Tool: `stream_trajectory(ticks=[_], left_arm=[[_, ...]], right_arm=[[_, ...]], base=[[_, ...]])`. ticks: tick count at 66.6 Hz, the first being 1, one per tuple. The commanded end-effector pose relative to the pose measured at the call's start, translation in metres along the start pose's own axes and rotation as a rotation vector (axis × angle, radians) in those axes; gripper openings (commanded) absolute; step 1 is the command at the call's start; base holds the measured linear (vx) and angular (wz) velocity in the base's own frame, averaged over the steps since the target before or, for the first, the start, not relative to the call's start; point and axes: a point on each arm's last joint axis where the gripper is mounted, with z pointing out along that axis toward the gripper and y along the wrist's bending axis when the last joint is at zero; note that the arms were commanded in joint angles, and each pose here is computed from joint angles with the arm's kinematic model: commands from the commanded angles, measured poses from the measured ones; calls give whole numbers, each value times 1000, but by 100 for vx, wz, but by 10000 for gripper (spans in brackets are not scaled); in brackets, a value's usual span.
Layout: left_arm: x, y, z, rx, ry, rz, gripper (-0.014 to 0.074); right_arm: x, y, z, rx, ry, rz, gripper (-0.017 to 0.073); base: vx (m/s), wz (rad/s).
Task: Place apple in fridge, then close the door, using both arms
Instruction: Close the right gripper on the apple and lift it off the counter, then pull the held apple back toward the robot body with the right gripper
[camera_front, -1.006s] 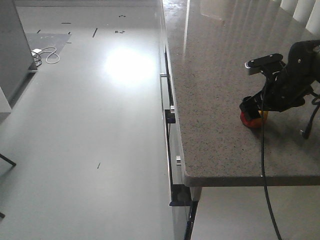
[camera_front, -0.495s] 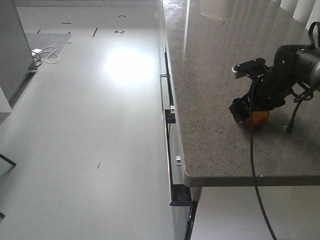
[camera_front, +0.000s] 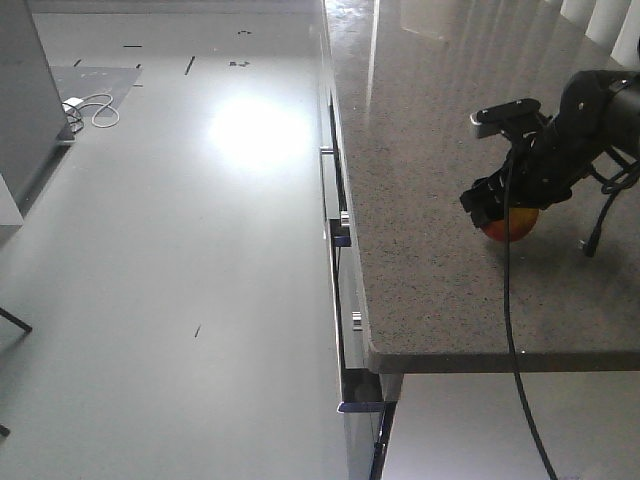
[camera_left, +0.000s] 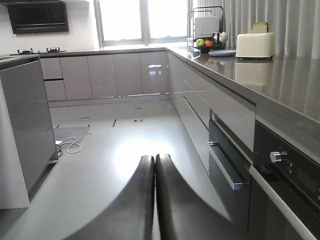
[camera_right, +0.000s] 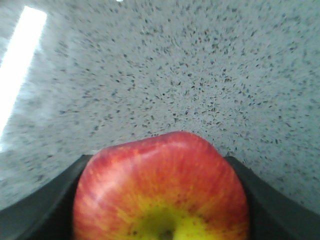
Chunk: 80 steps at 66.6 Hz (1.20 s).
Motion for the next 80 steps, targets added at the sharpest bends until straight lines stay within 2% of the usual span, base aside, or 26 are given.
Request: stream_trajectory(ticks=[1, 12, 25, 33, 43, 51, 68, 80], left_arm=[[-13, 0, -2, 4, -107, -7, -6], [-13, 0, -2, 4, -107, -7, -6], [-13, 0, -2, 4, -107, -7, -6], [-13, 0, -2, 4, -107, -7, -6], [-13, 0, -2, 4, -107, -7, -6], [-13, 0, -2, 4, -107, -7, -6], [-13, 0, -2, 4, -107, -7, -6], [-13, 0, -2, 4, -107, -7, -6]], right_arm=[[-11, -1, -58, 26, -140, 16, 130], [-9, 13, -92, -80, -206, 72, 87], [11, 39, -114, -173, -254, 53, 84], [31, 51, -118, -191, -247, 56, 83], [60, 59, -124, -207, -269, 106, 83], [87, 66, -133, -202, -291, 125, 83], [143, 84, -145, -251, -283, 166, 83], [181, 96, -159, -259, -321, 139, 83]], base=[[0, 0], [0, 0], [0, 0], [0, 0], [0, 0], [0, 0], [0, 0], [0, 0]])
